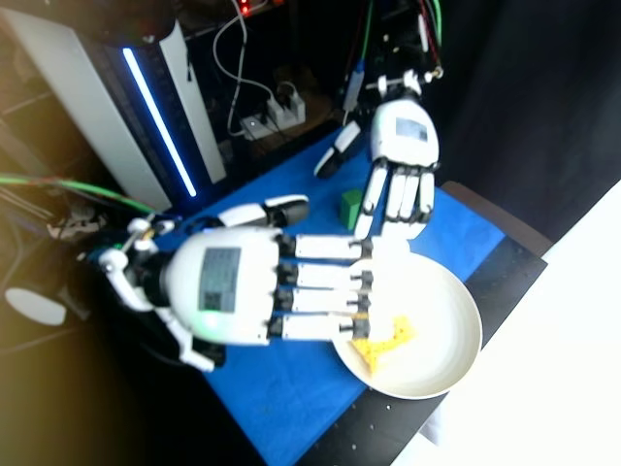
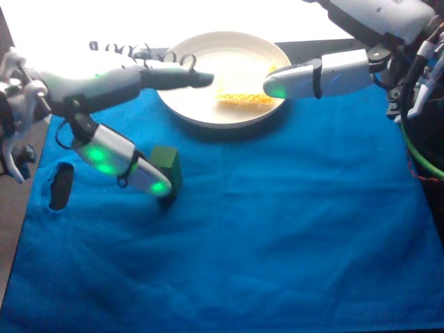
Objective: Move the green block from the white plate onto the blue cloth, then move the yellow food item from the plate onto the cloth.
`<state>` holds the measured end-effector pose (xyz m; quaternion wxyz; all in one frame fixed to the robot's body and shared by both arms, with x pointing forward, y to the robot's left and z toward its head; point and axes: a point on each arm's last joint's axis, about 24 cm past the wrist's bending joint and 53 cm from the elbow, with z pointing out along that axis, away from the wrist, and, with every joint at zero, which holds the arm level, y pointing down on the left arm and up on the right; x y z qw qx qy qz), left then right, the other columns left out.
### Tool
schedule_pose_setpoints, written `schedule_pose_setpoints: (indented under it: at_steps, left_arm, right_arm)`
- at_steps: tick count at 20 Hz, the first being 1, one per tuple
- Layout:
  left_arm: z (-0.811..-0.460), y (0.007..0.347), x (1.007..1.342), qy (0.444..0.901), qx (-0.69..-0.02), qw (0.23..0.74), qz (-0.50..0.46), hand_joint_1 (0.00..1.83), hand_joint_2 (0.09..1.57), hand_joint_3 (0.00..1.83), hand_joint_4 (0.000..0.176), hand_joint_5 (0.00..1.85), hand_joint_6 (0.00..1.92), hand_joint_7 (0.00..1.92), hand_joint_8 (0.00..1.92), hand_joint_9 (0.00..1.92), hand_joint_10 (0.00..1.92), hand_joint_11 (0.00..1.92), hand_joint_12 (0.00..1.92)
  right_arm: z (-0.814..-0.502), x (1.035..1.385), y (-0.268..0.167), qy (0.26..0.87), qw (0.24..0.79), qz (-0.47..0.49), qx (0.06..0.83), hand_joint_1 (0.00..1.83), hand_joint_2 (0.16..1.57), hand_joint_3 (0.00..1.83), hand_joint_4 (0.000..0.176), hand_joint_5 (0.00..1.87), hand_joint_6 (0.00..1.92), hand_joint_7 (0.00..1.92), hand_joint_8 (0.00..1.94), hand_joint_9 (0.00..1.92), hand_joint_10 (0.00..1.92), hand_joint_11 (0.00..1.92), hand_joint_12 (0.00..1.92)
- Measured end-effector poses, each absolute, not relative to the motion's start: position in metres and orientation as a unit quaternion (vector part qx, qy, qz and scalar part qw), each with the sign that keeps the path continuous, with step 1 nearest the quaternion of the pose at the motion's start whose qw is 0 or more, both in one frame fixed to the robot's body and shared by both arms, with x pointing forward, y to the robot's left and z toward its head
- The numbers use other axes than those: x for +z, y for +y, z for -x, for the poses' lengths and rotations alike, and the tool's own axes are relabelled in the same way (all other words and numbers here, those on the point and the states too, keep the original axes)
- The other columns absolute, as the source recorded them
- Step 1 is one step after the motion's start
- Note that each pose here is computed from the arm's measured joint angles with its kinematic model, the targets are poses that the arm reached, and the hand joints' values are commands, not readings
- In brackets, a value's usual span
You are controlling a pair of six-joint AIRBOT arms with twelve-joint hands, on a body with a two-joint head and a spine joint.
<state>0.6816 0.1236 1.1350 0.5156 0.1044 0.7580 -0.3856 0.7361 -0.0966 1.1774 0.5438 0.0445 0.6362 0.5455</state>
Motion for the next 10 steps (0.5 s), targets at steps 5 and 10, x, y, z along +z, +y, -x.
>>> schedule_pose_setpoints:
  at_steps: [5,10]
  left_arm:
    - [-0.692,0.129,1.163,0.736,-0.393,0.542,-0.101,0.58,0.72,0.0,0.176,0.0,0.0,0.14,0.0,0.26,0.0,0.08,0.51]
    - [-0.726,0.154,1.175,0.741,-0.353,0.566,-0.076,0.63,0.68,0.0,0.176,0.0,0.0,0.03,0.0,0.07,0.0,0.0,0.26]
  right_arm:
    - [-0.753,1.194,-0.089,0.639,0.559,-0.026,0.528,0.43,0.77,0.0,0.075,0.15,0.0,0.33,0.01,0.36,0.01,0.0,1.33]
    - [-0.784,1.2,-0.078,0.658,0.578,0.002,0.482,0.54,0.76,0.0,0.032,0.11,0.0,0.34,0.0,0.4,0.01,0.0,1.41]
